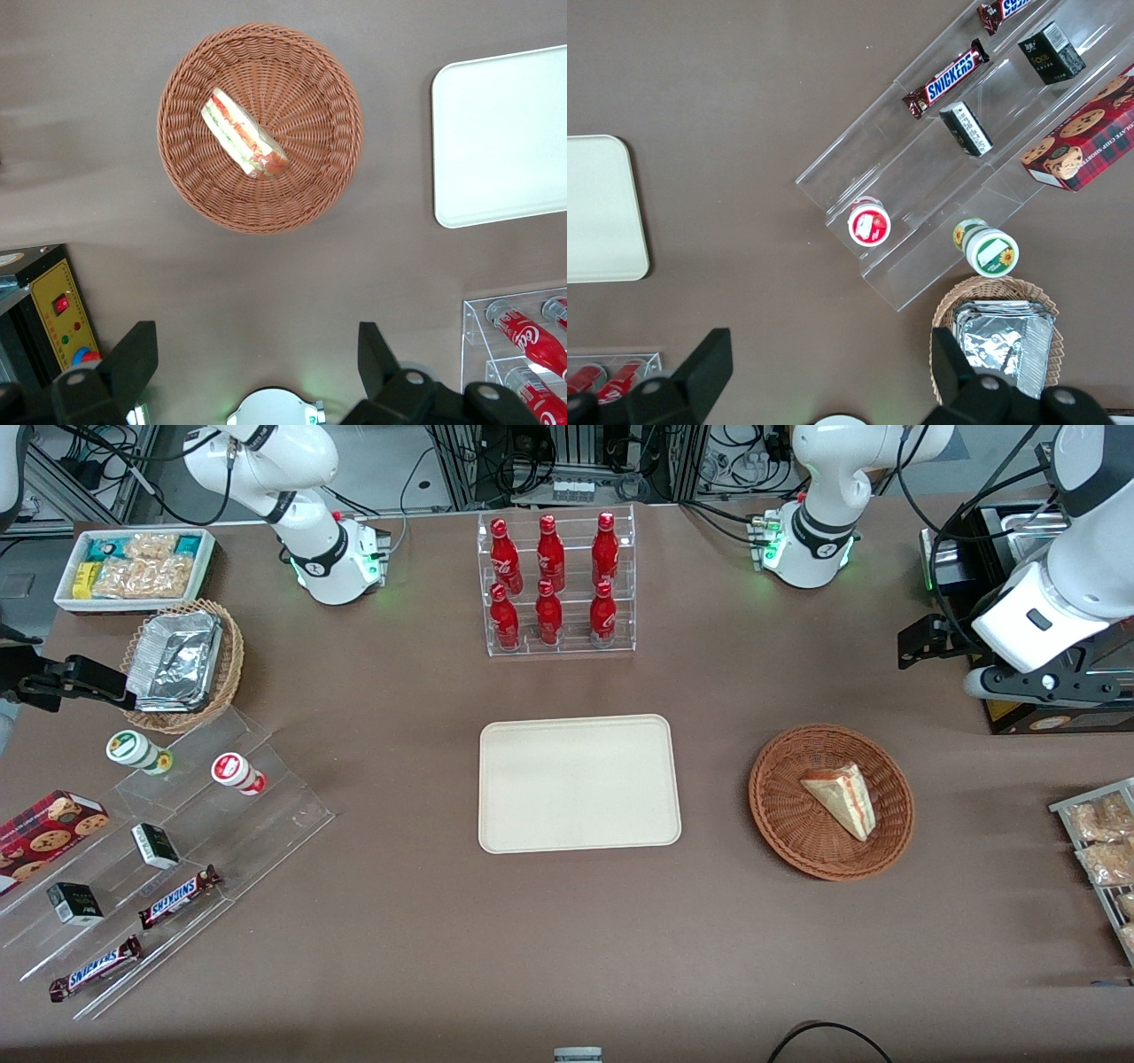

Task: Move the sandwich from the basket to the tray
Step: 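Move the left gripper over the sandwich in the wicker basket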

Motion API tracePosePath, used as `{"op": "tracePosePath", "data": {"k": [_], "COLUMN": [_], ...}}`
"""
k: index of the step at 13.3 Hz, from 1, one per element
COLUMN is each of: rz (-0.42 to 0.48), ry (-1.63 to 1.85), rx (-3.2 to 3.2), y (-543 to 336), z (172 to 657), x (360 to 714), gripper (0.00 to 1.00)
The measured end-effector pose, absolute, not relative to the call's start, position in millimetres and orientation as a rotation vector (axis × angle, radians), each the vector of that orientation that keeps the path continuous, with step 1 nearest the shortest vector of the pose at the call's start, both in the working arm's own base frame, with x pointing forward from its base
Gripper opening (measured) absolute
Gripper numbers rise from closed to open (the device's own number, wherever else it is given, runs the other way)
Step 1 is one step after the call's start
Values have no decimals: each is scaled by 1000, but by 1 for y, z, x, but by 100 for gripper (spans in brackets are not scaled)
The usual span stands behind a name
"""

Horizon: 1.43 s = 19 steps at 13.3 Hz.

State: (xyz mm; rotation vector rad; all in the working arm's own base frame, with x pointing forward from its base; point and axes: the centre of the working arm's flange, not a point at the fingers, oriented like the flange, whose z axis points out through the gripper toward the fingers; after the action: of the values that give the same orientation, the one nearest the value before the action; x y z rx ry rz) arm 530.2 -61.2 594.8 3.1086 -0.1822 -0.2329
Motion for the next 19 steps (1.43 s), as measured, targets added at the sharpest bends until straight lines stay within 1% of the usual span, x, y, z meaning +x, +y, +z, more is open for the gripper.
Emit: {"op": "tracePosePath", "data": {"k": [3,5,7,10,14,16,19], "rz": [-236,-272,-320,-322,-254,-214,-110], "ry": [-183,-198,-205,-212,-220,-223,-201], "rx": [3149,3147,3141,3139,3145,3147,3149], "y": [-55,-53,-52,-53,-52,-51,-50], "z": [594,583,558,508,436,411,376], "x": [531,533,535,541,539,535,534], "gripper": [100,100,100,100,100,100,100]}}
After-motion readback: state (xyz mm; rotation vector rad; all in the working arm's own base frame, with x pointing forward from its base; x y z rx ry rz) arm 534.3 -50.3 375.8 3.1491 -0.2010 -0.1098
